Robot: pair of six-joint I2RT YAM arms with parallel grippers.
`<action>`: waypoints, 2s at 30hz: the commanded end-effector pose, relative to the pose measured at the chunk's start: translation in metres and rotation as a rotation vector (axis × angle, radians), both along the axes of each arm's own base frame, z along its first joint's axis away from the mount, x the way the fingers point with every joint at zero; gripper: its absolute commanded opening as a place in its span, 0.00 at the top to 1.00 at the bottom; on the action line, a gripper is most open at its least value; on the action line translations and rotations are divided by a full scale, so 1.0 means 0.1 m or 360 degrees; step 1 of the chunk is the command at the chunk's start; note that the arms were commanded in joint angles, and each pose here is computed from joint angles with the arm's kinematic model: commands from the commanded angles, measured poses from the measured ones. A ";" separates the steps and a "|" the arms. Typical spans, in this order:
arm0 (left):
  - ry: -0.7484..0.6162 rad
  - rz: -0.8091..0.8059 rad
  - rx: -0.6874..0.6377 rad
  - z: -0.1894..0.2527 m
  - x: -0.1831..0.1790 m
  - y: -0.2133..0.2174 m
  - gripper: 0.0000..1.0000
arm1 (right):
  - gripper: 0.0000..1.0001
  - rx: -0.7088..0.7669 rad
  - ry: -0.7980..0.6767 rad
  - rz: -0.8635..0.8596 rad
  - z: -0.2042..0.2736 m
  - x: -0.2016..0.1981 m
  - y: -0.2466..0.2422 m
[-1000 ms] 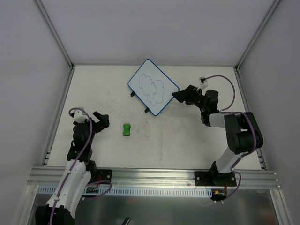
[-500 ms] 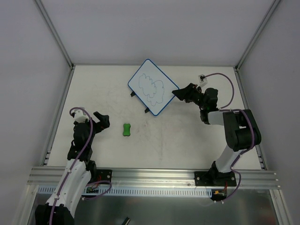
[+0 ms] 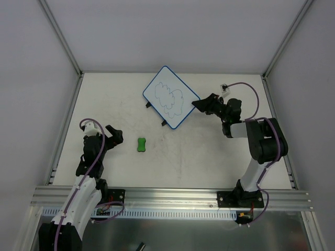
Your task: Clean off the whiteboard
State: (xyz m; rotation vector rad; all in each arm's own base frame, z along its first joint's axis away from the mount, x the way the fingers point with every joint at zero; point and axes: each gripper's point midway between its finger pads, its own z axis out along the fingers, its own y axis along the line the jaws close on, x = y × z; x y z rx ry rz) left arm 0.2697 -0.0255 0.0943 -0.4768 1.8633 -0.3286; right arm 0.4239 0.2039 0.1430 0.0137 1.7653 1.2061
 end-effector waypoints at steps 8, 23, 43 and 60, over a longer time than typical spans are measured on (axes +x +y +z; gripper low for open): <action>-0.0100 -0.0019 -0.0043 0.26 0.08 -0.04 0.01 | 0.71 0.0049 -0.0175 0.0018 0.26 0.12 0.04; -0.0006 -0.0048 -0.0090 0.23 0.12 -0.11 0.01 | 1.00 0.0049 -0.0134 0.0001 0.17 0.15 -0.01; 0.0671 -0.0336 0.0274 0.29 0.09 -0.75 0.01 | 1.00 0.0049 -0.0162 -0.0004 0.21 0.13 -0.05; 0.1034 -0.0624 0.0666 -0.26 0.01 -1.22 0.12 | 1.00 0.0059 -0.0143 0.0016 0.19 0.13 -0.03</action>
